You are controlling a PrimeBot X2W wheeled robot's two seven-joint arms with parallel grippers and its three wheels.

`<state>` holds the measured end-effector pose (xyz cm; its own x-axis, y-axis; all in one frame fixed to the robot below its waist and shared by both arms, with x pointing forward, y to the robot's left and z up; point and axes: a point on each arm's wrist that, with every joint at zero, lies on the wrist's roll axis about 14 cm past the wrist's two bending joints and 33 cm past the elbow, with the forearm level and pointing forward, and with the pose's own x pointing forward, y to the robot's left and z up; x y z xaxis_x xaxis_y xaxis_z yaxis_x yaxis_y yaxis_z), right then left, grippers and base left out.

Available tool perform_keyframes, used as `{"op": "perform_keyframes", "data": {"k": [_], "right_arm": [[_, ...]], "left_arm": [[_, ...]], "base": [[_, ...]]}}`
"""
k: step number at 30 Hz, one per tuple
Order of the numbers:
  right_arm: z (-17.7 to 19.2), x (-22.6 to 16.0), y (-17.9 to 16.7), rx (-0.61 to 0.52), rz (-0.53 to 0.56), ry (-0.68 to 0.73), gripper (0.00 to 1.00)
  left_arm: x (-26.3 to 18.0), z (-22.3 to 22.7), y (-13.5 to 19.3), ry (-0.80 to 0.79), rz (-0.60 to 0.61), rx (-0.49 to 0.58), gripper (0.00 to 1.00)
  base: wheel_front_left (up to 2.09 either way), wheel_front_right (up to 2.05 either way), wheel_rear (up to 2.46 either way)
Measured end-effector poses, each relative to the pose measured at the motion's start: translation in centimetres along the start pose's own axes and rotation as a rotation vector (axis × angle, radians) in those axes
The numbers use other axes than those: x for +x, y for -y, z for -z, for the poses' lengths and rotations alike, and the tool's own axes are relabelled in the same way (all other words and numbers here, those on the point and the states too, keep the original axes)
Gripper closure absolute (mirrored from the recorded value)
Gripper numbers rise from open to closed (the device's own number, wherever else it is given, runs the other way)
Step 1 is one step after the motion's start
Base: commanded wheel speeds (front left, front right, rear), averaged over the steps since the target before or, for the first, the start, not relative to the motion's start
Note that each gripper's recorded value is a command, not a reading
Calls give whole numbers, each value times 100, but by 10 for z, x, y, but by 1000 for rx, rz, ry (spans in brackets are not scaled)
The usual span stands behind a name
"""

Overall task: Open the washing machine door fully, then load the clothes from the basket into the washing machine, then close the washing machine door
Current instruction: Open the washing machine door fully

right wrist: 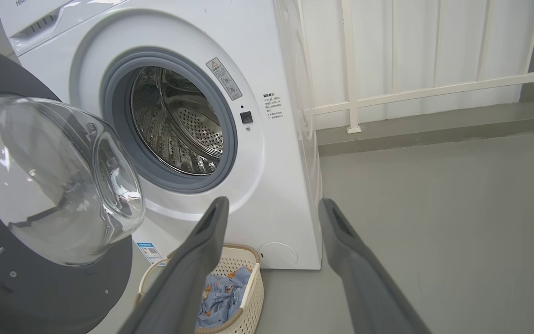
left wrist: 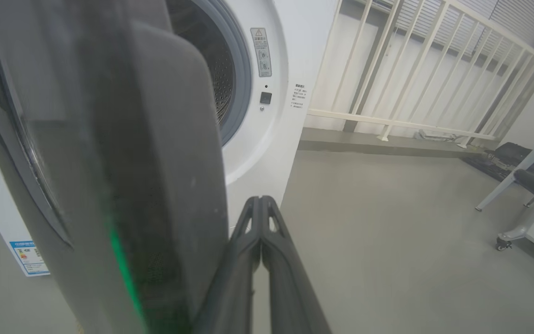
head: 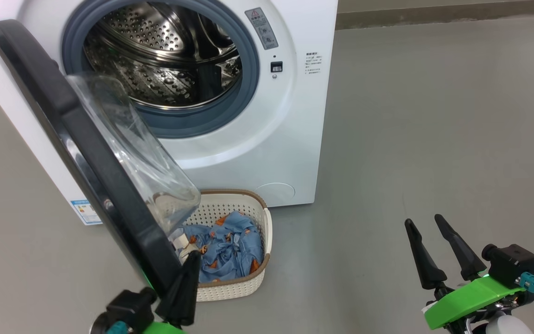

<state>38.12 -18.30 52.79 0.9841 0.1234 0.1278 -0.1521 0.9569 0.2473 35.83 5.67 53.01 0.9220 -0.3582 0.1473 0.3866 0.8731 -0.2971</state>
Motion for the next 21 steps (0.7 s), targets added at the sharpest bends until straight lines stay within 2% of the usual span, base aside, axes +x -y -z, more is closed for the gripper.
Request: {"op": "perform_keyframes", "data": {"k": [21], "right_arm": [[11,13,-24,14,-68,-27,0]], "left_arm": [[-14,-9,-35,36,-125,-4,100]], "base": [[0,0,0]]}}
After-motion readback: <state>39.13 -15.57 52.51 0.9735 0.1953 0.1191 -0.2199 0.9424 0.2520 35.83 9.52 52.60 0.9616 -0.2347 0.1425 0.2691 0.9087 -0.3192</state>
